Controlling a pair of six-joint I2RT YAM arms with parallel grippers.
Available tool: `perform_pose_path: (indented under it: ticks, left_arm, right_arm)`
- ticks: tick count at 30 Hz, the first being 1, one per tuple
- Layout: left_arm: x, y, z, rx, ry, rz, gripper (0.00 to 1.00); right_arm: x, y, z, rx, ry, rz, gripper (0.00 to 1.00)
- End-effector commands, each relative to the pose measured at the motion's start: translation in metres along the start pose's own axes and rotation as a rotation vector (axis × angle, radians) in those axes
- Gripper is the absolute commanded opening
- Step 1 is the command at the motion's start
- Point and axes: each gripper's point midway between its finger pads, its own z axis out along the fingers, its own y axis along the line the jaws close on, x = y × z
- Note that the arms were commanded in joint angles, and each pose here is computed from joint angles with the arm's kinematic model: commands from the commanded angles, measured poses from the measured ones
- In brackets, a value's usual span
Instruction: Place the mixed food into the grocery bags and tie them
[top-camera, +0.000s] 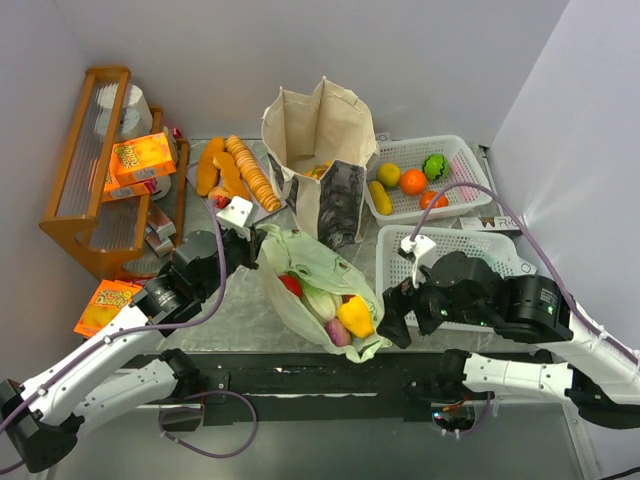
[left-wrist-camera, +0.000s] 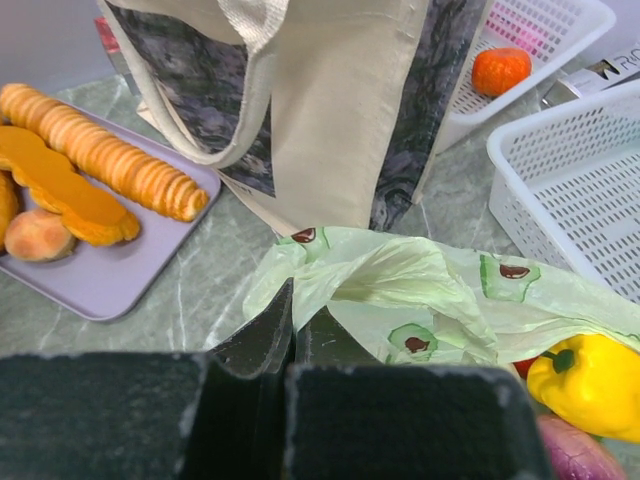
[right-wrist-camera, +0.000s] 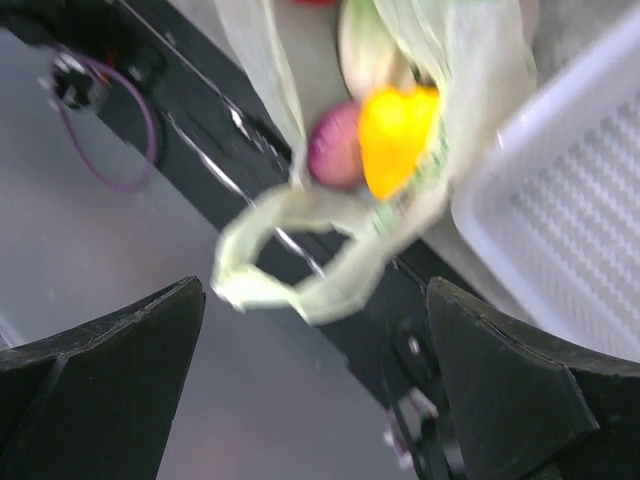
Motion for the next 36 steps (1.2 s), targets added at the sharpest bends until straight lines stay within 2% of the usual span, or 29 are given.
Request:
perform_pose_path:
  ticks: [1,3,7,10,17,27,36]
  left_arm:
    - [-0.026,-0.009,0.0,0.041,-0.048,-0.048,0.01]
    - [-0.025,-0.011,0.001,0.048,-0.045,-0.054,0.01]
    - [-0.025,-0.01,0.002,0.041,-0.046,-0.054,0.01]
    - [-0.022,-0.009,0.003,0.035,-0.039,-0.051,0.01]
    - [-0.02,-0.009,0.006,0.036,-0.03,-0.048,0.01]
    - [-0.013,-0.011,0.011,0.046,-0.008,-0.045,0.01]
    - [-0.006,-0.009,0.016,0.032,0.014,-0.038,0.01]
  right_arm:
    - [0.037,-0.012,0.004,0.047,0.152,0.021,0.99]
    - [0.044,-0.005,0.014,0.003,0.18,0.011,0.99]
    - [0.034,0.012,0.028,-0.099,0.097,-0.002,0.99]
    - [0.037,0.01,0.034,-0.111,0.073,-0.014,0.99]
    - [0.048,0.02,0.059,-0.16,0.118,-0.02,0.98]
    - [0.033,0.049,0.036,-0.347,-0.016,-0.095,0.99]
    - [0.055,0.049,0.043,-0.328,0.098,-0.227,0.98]
